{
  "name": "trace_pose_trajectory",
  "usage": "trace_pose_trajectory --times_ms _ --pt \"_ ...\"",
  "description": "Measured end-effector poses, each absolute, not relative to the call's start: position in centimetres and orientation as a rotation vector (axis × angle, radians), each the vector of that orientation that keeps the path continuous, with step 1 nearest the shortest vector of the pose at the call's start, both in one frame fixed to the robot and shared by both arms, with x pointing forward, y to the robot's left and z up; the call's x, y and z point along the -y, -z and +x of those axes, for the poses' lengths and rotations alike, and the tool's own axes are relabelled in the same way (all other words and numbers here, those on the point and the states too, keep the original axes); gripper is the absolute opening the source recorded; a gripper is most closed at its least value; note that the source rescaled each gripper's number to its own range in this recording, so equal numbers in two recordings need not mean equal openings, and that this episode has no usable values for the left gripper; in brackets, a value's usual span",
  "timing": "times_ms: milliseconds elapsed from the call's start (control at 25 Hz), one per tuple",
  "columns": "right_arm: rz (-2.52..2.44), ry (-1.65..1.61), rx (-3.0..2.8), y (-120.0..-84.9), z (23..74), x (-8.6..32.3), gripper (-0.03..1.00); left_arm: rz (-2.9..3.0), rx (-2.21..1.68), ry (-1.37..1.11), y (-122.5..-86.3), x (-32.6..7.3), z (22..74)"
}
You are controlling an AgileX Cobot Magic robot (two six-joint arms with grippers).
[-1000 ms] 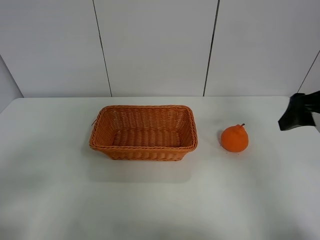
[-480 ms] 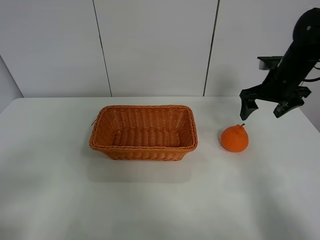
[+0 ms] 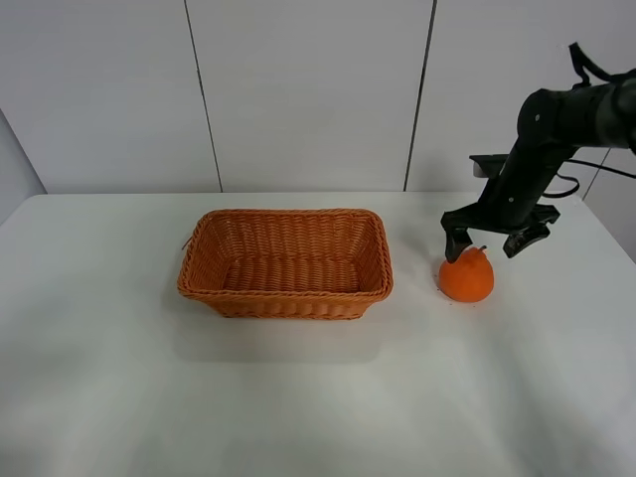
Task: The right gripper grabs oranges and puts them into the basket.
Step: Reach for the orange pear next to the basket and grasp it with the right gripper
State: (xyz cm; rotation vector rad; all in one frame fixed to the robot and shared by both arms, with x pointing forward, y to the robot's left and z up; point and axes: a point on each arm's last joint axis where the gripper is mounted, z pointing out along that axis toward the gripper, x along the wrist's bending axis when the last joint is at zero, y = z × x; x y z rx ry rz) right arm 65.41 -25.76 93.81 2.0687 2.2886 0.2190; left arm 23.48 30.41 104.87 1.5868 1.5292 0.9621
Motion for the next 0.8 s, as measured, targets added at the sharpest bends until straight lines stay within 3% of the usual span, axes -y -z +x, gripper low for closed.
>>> trace_pose_trajectory --times_ms 320,400,440,520,640,680,800 --pt "2.096 -0.199 -2.305 -90.0 66.2 25.6 1.0 1.587 -1.529 -0.962 -104.9 -30.4 23.5" --pt "2.103 -0.202 -2.304 -89.6 66.2 25.6 0.95 1.587 -1.529 -0.962 -104.9 -30.4 23.5" --pt "2.106 -0.204 -2.302 -89.5 66.3 25.5 0.88 1.587 -1.529 -0.962 -104.9 -30.4 23.5" --pt "2.113 -0.204 -2.303 -89.3 66.3 25.5 0.63 1.587 -1.529 -0.962 -104.9 -30.4 23.5" --pt "2.111 -0.214 -2.299 -89.6 66.4 25.5 0.08 1.587 -1.529 -0.962 -104.9 -30.4 23.5" --pt "2.103 -0.221 -2.297 -89.9 66.5 25.5 0.0 1.587 -1.529 -0.962 -104.9 -30.4 23.5" --pt "2.076 -0.223 -2.304 -91.3 66.6 25.5 0.0 1.587 -1.529 -0.962 -104.9 -30.4 23.5"
